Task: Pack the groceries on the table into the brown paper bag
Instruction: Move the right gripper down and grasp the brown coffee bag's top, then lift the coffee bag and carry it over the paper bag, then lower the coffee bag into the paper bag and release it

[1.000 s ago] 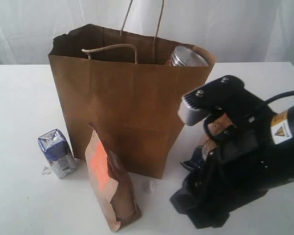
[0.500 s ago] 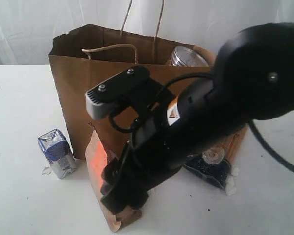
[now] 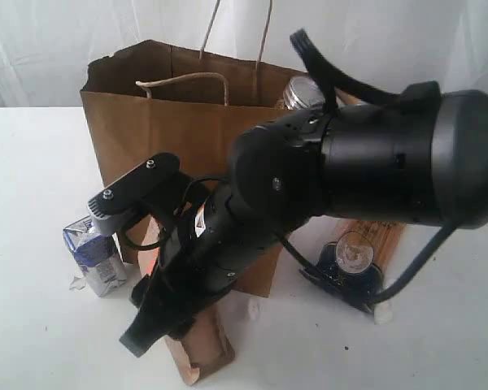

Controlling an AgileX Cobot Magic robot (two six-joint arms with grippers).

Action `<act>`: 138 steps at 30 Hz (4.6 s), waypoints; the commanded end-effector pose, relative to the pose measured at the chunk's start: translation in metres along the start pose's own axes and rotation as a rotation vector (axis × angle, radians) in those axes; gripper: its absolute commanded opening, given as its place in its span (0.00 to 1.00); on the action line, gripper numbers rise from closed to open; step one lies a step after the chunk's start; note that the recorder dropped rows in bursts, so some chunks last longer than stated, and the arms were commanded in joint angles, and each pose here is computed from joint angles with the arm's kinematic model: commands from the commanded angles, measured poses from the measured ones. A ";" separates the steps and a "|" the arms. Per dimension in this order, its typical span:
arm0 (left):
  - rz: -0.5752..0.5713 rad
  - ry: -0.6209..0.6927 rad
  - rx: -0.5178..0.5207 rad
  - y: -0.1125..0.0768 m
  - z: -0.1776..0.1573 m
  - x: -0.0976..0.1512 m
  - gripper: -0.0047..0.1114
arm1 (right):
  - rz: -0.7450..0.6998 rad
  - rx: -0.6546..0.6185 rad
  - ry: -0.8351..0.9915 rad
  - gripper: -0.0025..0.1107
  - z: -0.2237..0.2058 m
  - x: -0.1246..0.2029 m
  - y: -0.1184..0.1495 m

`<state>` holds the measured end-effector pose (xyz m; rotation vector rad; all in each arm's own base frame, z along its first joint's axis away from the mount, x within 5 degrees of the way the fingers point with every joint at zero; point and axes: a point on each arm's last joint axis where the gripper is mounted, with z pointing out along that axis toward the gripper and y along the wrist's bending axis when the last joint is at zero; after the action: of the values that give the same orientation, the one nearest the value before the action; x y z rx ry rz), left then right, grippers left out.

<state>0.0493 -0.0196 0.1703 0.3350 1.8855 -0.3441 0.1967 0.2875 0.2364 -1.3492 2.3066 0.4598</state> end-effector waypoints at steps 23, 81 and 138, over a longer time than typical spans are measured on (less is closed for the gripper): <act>-0.006 0.004 0.000 0.000 0.000 0.001 0.05 | -0.259 0.064 -0.658 0.02 -0.193 -0.072 0.055; -0.006 0.004 0.000 0.000 0.000 0.001 0.05 | -0.127 0.512 -0.398 0.02 -0.156 -0.098 -0.061; -0.006 0.004 0.000 0.000 0.000 0.001 0.05 | -0.097 0.491 -0.428 0.60 -0.206 -0.080 -0.046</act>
<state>0.0493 -0.0196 0.1703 0.3350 1.8855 -0.3441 0.2377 0.2350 0.4381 -1.0176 1.8652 0.1283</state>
